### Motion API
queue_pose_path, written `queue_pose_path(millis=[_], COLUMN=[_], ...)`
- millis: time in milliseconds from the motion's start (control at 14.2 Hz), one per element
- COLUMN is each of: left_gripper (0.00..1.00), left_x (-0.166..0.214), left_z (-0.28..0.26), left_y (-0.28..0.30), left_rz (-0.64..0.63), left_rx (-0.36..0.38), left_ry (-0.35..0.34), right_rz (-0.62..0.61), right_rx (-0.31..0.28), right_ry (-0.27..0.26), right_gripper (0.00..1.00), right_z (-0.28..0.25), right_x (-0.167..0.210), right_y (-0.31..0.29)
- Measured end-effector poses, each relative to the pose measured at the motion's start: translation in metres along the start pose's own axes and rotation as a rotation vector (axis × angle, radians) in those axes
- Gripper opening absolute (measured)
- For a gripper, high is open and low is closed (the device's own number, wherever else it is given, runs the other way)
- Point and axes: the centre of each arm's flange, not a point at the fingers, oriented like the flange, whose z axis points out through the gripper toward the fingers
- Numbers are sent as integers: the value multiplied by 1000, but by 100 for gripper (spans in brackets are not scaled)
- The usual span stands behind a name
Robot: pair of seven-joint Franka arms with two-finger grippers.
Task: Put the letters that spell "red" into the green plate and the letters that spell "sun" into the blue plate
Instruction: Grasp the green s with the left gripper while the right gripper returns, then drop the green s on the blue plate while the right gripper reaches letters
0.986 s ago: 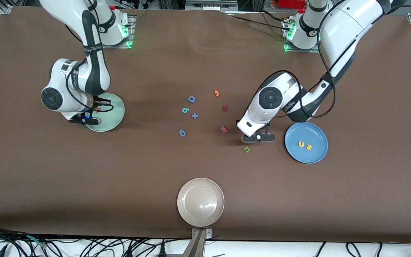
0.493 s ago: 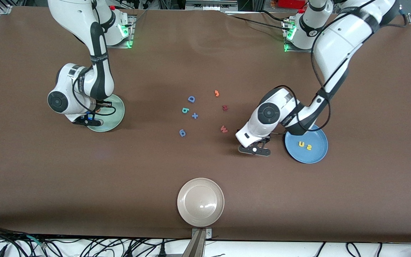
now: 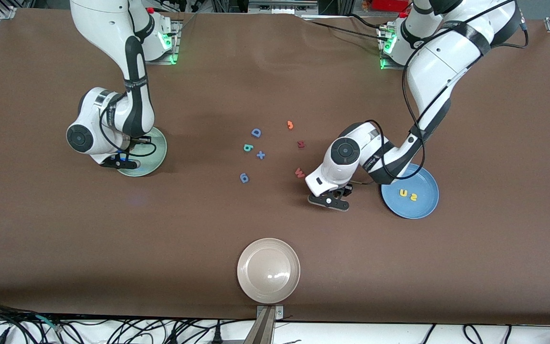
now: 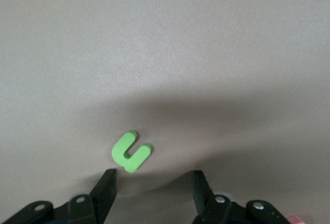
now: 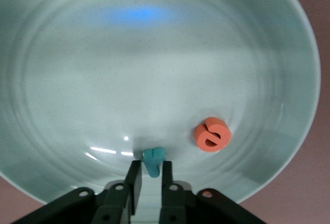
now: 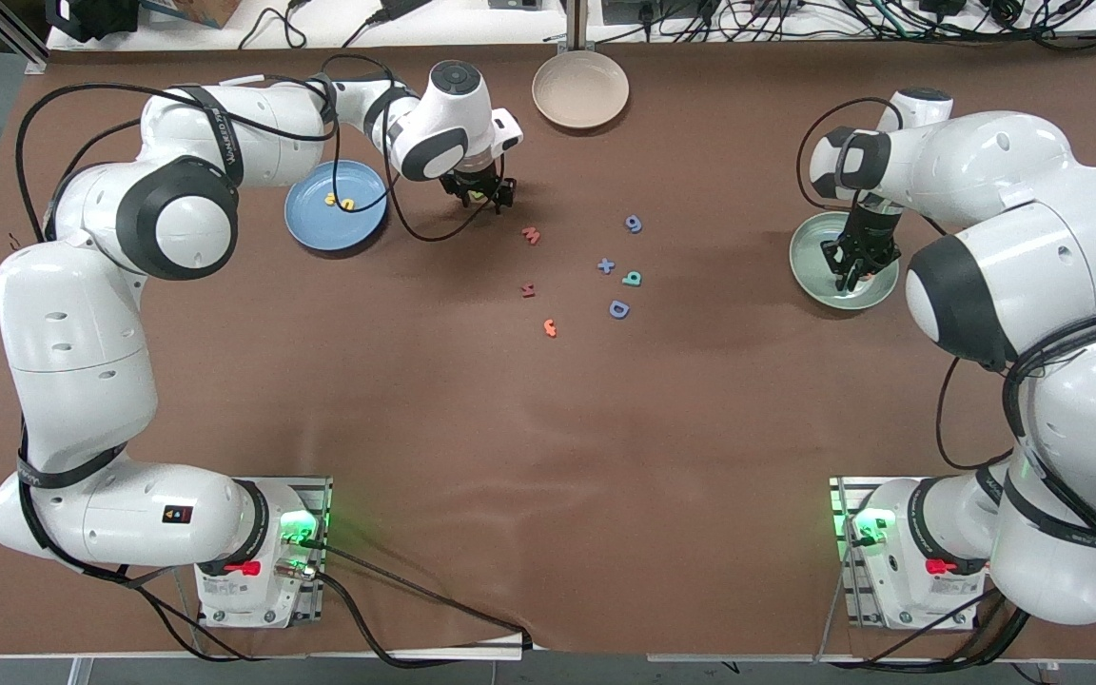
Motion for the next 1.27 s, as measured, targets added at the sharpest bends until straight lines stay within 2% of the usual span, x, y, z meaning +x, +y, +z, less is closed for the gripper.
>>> queue_pose_path(millis=[211, 493, 564, 845, 916, 986, 1057, 1198, 1268], left_gripper=[68, 68, 68, 64, 57, 57, 52, 30, 31], left_x=[9, 14, 14, 13, 14, 14, 14, 14, 14], left_z=[-3, -3, -2, -1, -2, -2, -3, -4, -5], left_y=[-7, -17, -17, -16, -14, -14, -13, -11, -11], left_rz=[-1, 24, 24, 27, 28, 28, 28, 31, 30], left_rx=[5, 11, 11, 10, 7, 7, 5, 1, 1], left_ry=[25, 31, 31, 29, 32, 32, 34, 37, 37], right_rz=[-2, 17, 31, 95, 115, 135, 156, 200, 223], right_rx=[10, 58, 71, 105, 106, 102, 95, 82, 90], right_ry=[-17, -81, -92, -113, -110, -101, -88, -62, -56], right_gripper=[56, 95, 99, 99, 99, 99, 99, 99, 99], right_z=[-1, -25, -37, -99, -115, -128, -138, -151, -155], right_x=[-1, 1, 3, 7, 6, 4, 1, -9, -14], right_y=[-3, -25, -33, -73, -86, -102, -120, -159, -177])
